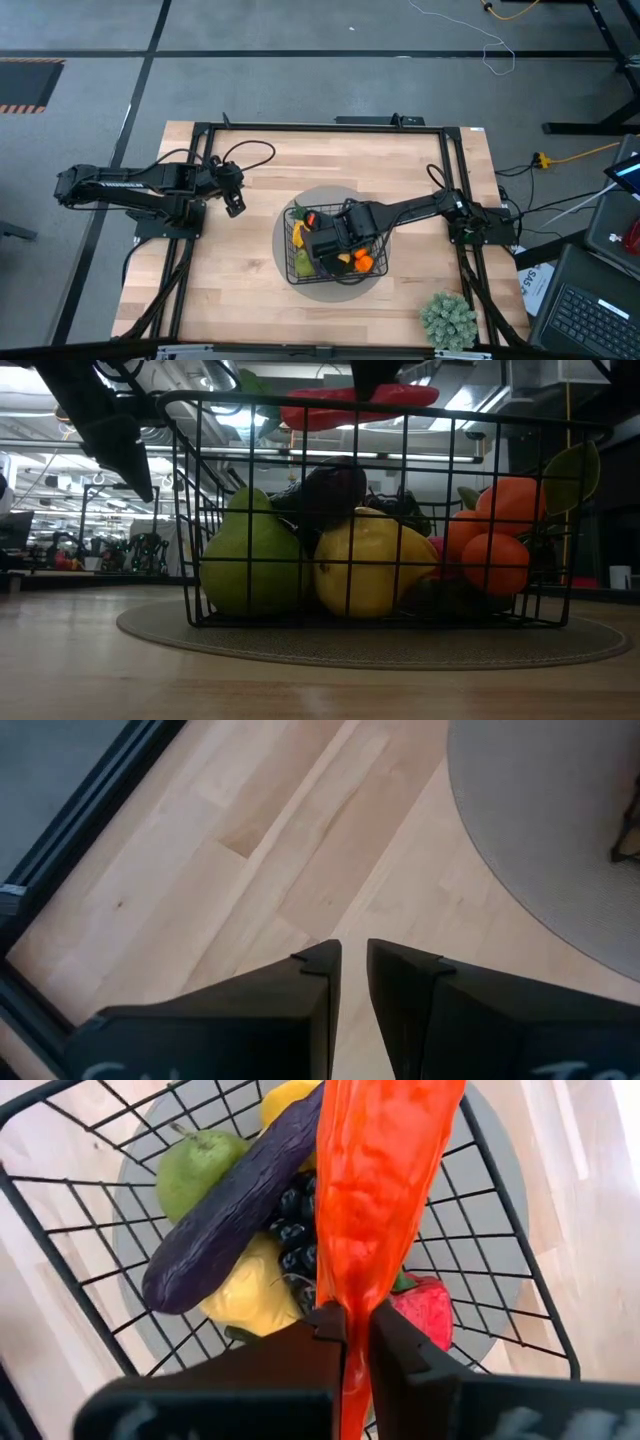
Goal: Build produce basket
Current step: Put the orange carrot into the wire black basket
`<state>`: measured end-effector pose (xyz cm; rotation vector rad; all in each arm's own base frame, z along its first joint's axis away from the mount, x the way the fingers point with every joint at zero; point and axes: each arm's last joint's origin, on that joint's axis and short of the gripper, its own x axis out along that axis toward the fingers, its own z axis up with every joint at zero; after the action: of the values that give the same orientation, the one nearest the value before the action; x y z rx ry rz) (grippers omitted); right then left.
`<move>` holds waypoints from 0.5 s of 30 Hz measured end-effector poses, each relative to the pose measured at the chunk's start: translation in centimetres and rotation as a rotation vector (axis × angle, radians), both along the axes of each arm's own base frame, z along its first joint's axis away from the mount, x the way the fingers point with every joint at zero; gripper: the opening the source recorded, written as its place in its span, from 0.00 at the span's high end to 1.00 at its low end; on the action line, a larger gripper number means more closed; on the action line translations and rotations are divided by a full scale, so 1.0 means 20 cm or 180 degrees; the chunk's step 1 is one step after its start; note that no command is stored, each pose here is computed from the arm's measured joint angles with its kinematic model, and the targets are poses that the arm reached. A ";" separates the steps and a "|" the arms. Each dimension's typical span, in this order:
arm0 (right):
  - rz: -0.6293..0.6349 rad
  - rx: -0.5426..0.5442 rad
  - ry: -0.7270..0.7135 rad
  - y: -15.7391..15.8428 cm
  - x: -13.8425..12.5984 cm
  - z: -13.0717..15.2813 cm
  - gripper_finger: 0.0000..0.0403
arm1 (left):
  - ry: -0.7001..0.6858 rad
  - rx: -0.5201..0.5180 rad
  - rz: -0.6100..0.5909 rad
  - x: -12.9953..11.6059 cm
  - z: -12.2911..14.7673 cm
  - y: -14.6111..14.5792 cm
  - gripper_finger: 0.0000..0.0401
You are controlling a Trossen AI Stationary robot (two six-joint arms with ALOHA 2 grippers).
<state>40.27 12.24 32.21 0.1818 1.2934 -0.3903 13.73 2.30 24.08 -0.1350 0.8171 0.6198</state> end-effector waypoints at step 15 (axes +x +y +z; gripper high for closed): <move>0.0382 -0.0229 0.0067 -0.05 0.02 0.00 0.95 | 0.0003 0.0021 0.0016 0.00 0.00 0.00 0.90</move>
<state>40.59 11.20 32.20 0.0392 1.3021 -0.3362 13.72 2.32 24.08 -0.1308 0.8158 0.6271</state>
